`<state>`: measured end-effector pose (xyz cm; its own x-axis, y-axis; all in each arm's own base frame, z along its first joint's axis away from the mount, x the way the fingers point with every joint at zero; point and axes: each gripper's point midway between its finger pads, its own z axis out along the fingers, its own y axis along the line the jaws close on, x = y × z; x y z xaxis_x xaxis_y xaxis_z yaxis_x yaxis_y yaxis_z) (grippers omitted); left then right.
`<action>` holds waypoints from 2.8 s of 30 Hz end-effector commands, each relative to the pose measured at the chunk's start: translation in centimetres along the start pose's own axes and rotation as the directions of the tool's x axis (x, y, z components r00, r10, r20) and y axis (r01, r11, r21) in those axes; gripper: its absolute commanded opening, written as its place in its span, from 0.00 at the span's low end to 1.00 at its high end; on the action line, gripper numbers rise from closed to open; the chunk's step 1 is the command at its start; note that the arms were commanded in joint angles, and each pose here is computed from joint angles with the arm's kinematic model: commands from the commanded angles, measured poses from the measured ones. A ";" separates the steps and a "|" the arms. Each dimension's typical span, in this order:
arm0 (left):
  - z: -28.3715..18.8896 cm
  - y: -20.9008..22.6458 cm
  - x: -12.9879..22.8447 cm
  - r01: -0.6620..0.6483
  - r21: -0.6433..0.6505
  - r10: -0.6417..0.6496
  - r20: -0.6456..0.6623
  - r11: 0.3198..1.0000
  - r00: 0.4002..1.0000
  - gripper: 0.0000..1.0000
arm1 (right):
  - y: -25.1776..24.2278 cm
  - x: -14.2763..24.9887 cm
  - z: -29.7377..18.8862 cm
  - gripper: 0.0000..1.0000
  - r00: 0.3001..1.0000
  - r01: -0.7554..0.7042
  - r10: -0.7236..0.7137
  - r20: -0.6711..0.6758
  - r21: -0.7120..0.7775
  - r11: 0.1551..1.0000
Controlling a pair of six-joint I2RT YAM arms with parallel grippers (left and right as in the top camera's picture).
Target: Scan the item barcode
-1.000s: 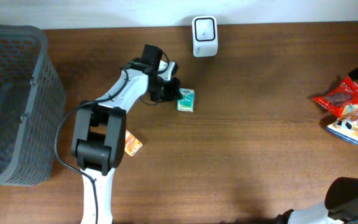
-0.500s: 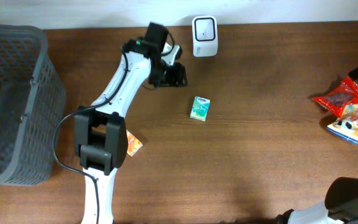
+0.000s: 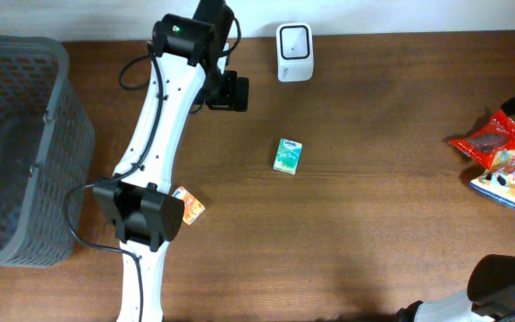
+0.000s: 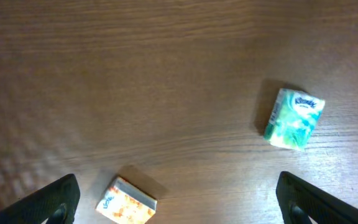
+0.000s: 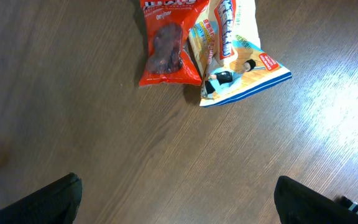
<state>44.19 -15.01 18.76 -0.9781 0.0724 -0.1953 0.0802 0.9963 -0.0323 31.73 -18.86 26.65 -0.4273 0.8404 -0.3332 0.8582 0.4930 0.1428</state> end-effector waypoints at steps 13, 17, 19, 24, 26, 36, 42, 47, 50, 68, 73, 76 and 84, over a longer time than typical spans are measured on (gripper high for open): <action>-16.1 4.0 3.0 0.077 -0.064 -0.051 0.334 0.995 0.941 0.99 | 0.3 0.0 -0.1 0.99 1.000 -0.007 0.007 0.002 -0.006 1.000; -19.0 5.0 4.5 0.093 -0.075 -0.057 0.393 0.993 0.918 0.99 | 0.3 0.0 -0.1 0.99 1.000 -0.007 0.007 0.002 -0.006 1.000; -18.4 5.3 5.6 0.096 -0.085 -0.059 0.360 0.992 0.931 0.99 | 0.2 0.0 -0.1 0.98 1.000 -0.006 0.006 0.002 -0.005 1.000; -12.1 5.3 6.9 0.101 -0.127 -0.075 0.194 0.987 0.978 0.99 | 0.2 0.0 -0.1 0.99 1.000 -0.007 0.007 0.002 -0.005 1.000; -9.0 4.4 6.6 0.088 -0.097 -0.072 0.155 0.991 0.985 0.99 | 0.3 0.0 -0.1 0.99 1.000 -0.007 0.007 0.002 -0.006 1.000; -4.3 3.9 7.8 0.075 -0.093 -0.069 0.063 0.993 0.996 0.99 | 0.2 0.0 -0.1 0.99 1.000 -0.007 0.007 0.002 -0.005 1.000; -4.3 3.9 7.8 0.075 -0.093 -0.069 0.063 0.993 0.996 0.99 | 0.2 0.0 -0.1 0.99 1.000 -0.006 0.006 0.002 -0.005 1.000; -4.3 3.9 7.9 0.074 -0.093 -0.069 0.060 0.993 0.996 0.99 | 0.2 0.0 -0.1 0.99 1.000 -0.006 0.006 0.002 -0.005 1.000; -4.3 3.9 7.8 0.075 -0.092 -0.069 0.064 0.993 0.996 0.99 | 0.2 0.0 -0.1 0.99 1.000 -0.006 0.006 0.002 -0.005 1.000; -4.5 3.2 5.0 0.086 -0.053 -0.076 0.175 0.995 0.982 0.99 | 10.3 6.7 -0.6 0.99 0.888 0.351 -0.446 -0.110 -0.462 0.814; -4.5 3.3 5.3 0.085 -0.057 -0.075 0.164 0.995 0.984 0.99 | 17.2 16.3 5.0 0.99 0.702 0.543 -0.690 -0.177 -0.493 0.680; -4.5 3.3 5.4 0.084 -0.058 -0.074 0.159 0.995 0.984 0.99 | 20.7 21.5 8.7 0.92 0.646 0.558 -0.727 -0.234 -0.506 0.658; -4.5 3.3 5.5 0.084 -0.060 -0.074 0.155 0.995 0.985 0.99 | 23.3 31.2 14.4 0.46 0.504 0.545 -0.777 -0.378 -0.558 0.626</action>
<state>38.45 -11.07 21.82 -0.9397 -0.0003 -0.3420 -0.0066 0.9998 0.0173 43.14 14.44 7.61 -0.9918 0.1265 0.0188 0.1227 0.8998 0.4187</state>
